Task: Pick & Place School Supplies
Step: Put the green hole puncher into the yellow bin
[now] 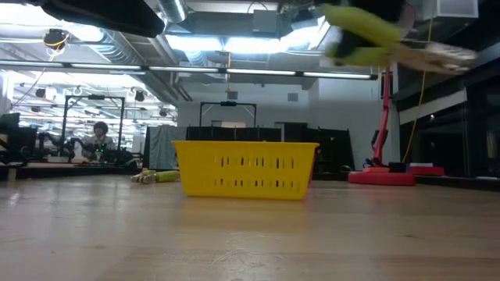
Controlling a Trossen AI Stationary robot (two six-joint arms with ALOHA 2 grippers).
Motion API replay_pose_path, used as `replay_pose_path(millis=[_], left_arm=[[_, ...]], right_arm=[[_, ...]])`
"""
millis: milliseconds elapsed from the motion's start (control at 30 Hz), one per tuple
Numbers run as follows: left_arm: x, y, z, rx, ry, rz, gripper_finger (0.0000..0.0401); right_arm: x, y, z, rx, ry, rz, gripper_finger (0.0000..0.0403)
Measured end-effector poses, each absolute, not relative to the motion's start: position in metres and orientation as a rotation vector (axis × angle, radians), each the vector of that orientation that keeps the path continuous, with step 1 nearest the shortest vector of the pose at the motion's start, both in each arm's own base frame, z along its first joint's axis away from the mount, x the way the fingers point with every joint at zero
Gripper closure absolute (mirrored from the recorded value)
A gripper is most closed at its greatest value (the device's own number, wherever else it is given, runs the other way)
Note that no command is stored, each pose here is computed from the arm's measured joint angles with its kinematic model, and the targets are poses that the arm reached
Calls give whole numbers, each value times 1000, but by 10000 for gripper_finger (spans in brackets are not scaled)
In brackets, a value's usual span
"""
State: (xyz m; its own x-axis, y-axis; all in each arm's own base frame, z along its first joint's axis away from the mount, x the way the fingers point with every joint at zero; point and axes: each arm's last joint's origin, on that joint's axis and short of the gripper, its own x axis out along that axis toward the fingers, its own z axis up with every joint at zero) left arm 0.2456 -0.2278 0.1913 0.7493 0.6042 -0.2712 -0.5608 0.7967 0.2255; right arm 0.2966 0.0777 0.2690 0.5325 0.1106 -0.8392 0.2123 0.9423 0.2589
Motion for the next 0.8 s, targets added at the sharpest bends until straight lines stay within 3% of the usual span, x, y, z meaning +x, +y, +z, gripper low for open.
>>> replay_pose_path(millis=[333,800], left_arm=[[245,-229,191,125,339,636,287],[234,-237,190,103,333,603,287]], right_arm=[[394,62,238,104,1114,100,365],[422,30,251,88,938,199,365]])
